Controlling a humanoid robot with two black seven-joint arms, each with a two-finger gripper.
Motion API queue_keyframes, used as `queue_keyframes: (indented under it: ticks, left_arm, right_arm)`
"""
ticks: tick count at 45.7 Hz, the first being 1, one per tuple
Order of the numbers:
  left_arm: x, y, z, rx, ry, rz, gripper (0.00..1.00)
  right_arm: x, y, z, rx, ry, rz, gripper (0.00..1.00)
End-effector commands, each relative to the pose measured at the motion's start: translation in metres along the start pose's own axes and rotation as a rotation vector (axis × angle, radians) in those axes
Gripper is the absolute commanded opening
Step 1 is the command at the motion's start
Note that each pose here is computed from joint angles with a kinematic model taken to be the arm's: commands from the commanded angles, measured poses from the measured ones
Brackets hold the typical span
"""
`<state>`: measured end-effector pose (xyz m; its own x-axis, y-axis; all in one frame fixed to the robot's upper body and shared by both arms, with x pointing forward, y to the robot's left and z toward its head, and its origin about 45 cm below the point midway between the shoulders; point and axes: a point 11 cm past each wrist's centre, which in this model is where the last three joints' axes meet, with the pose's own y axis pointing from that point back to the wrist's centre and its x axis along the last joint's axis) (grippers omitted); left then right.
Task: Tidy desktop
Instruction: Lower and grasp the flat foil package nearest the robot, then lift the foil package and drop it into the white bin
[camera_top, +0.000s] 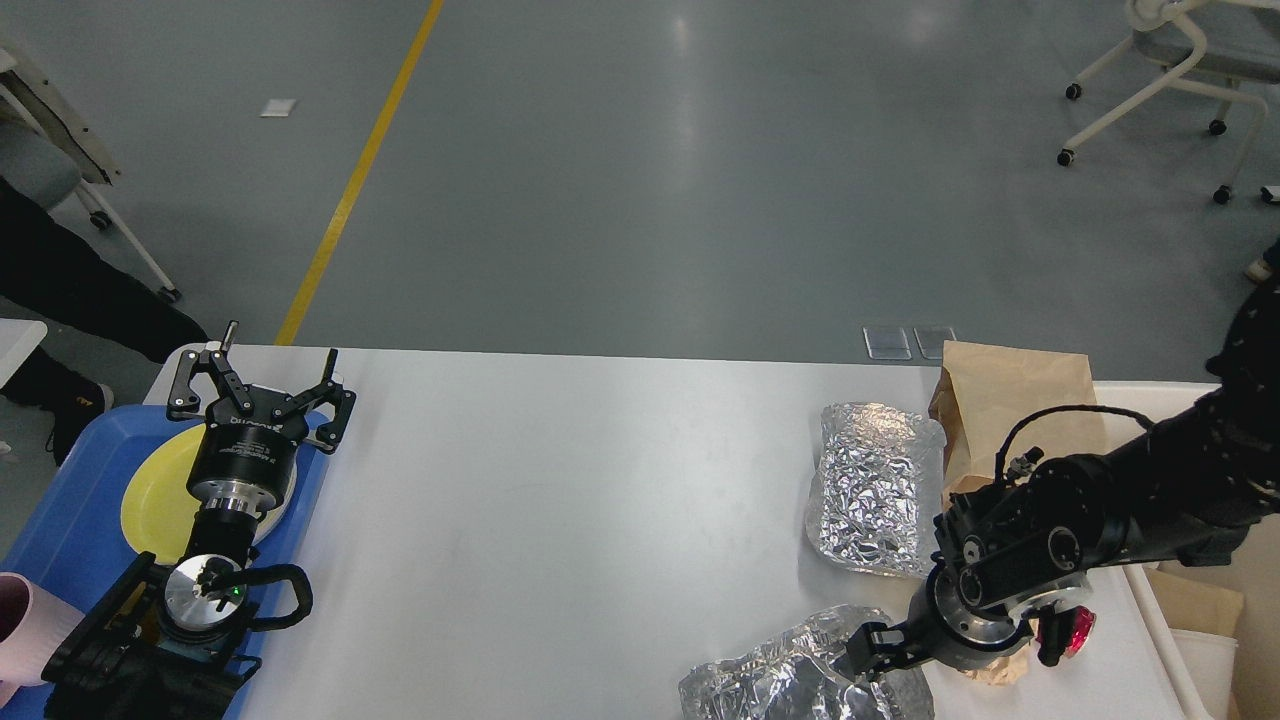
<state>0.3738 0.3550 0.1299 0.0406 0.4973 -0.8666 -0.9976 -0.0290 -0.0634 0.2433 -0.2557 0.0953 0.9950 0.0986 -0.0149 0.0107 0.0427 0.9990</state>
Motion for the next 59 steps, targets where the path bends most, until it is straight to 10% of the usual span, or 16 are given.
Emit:
queue_keyframes:
  ticks: [1, 8, 26, 33, 59]
  left_arm:
    - [0.000, 0.000, 0.000, 0.000, 0.000, -0.001, 0.96]
    - [0.000, 0.000, 0.000, 0.000, 0.000, 0.000, 0.96]
    - [0.000, 0.000, 0.000, 0.000, 0.000, 0.000, 0.96]
    - [0.000, 0.000, 0.000, 0.000, 0.000, 0.000, 0.96]
    - [0.000, 0.000, 0.000, 0.000, 0.000, -0.002, 0.96]
  right_arm:
    - [-0.006, -0.017, 0.000, -0.006, -0.004, -0.007, 0.90]
    - [-0.008, -0.022, 0.001, -0.009, -0.009, -0.013, 0.80]
    - [-0.010, -0.036, -0.011, -0.015, -0.022, -0.007, 0.00]
    - [-0.016, -0.035, 0.001, -0.173, -0.011, -0.022, 0.00]
    - [-0.015, -0.010, -0.024, -0.110, -0.056, -0.048, 0.00]
